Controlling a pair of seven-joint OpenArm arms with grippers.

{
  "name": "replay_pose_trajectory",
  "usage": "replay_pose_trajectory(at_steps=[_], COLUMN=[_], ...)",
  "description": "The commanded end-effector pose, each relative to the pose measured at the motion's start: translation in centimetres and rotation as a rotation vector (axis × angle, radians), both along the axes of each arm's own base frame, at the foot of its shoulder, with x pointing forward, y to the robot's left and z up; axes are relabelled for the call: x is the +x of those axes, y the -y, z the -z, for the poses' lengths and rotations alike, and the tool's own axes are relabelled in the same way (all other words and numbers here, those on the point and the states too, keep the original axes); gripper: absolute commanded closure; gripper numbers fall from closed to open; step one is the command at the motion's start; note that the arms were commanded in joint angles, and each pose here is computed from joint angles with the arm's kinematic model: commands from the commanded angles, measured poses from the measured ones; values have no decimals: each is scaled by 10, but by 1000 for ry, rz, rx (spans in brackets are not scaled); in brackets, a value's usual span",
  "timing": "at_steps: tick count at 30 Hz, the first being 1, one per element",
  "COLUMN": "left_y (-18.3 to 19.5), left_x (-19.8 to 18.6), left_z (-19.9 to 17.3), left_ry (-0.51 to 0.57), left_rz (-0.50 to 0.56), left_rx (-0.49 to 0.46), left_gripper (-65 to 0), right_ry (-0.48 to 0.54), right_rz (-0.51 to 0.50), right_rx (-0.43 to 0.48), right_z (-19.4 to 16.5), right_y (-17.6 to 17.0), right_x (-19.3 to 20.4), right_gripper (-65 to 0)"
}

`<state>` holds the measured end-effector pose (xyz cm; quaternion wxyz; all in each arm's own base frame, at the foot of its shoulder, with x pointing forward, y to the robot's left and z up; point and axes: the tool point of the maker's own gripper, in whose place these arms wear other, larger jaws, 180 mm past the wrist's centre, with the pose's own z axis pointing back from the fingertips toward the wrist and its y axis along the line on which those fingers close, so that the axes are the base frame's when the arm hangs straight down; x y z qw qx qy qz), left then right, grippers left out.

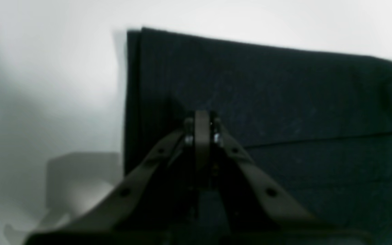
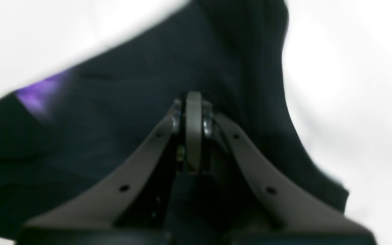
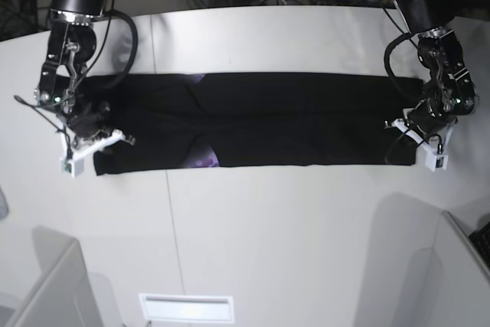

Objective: Fold the T-shirt properly
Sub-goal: 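Move both grippers to the folded strip's ends and grasp them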

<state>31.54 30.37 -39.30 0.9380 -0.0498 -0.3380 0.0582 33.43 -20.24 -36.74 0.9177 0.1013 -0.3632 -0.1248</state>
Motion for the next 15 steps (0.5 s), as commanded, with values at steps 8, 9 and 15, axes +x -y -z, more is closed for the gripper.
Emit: replay_pose_trajectory(at_steps=[8,9,15], left_y=[-37,-41,-60], left_x=[-10,-17,-55], left_z=[-69,-72,-65], left_ry=[118,120,78], left_rz=[20,38,47], left_rx=[147,170,217], left_gripper=[0,0,0], right_ry=[176,176,159], right_rz=[-49,-46,-47], right_rx=[-59,-53,-27], right_z=[-69,-67,-54], right_y=[-9,-11,-20], right_x=[8,5,-5], right_gripper=[0,0,0])
